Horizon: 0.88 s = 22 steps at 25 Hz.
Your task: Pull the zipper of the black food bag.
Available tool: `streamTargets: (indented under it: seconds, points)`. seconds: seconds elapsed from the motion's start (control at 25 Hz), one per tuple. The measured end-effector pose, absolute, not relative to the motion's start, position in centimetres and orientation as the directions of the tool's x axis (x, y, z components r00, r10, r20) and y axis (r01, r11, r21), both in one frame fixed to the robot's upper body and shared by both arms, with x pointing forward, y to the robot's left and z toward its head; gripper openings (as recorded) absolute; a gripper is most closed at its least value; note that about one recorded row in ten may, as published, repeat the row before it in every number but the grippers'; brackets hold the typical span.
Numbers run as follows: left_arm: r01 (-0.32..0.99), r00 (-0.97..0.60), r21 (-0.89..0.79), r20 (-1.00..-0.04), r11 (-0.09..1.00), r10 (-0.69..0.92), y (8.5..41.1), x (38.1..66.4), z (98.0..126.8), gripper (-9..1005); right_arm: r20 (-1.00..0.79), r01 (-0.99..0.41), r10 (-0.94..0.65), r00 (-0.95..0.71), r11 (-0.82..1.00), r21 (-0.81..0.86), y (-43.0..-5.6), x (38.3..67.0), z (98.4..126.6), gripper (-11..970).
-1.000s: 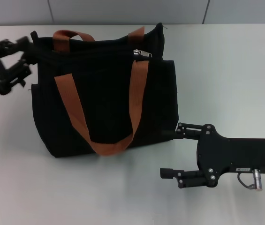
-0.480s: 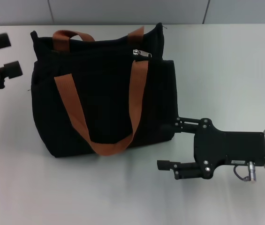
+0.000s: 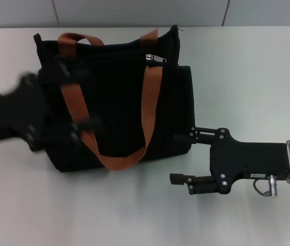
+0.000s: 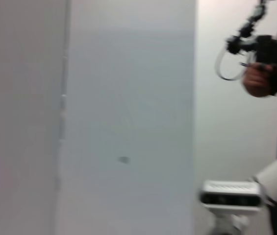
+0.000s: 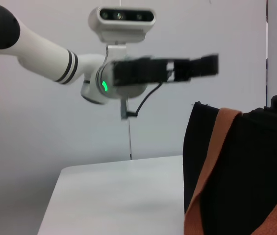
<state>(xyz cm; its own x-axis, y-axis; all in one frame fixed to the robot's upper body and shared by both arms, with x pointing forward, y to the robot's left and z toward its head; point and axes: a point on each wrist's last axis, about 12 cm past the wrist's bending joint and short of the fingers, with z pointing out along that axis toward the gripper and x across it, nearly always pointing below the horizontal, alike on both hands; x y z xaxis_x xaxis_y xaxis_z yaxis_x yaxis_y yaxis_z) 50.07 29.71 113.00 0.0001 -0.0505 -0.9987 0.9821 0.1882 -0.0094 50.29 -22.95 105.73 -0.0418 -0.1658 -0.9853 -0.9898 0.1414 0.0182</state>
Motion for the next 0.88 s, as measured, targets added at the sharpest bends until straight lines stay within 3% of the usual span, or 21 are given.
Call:
streamTargets:
  seconds: [0.16, 0.24, 0.56, 0.88]
  points:
    - [0.995, -0.046, -0.048, -0.999, 0.087, -0.020, 27.6, 48.2, 110.2, 819, -0.986, -0.991, -0.162, -0.049, 0.130, 0.028, -22.8, 50.0, 105.6, 783]
    - [0.994, -0.061, -0.062, -0.998, 0.087, -0.013, 27.5, 47.8, 109.6, 818, -0.986, -0.992, -0.160, -0.053, 0.124, 0.033, -22.8, 49.9, 105.5, 783]
    - [0.968, -0.152, -0.118, -0.978, 0.222, 0.142, 28.9, 45.7, 105.2, 813, -0.978, -0.993, -0.181, -0.103, 0.072, 0.091, -22.3, 48.3, 104.4, 783]
    - [0.967, -0.178, -0.144, -0.972, 0.209, 0.156, 28.7, 45.1, 104.7, 809, -0.977, -0.993, -0.186, -0.108, 0.075, 0.096, -22.2, 48.0, 103.9, 783]
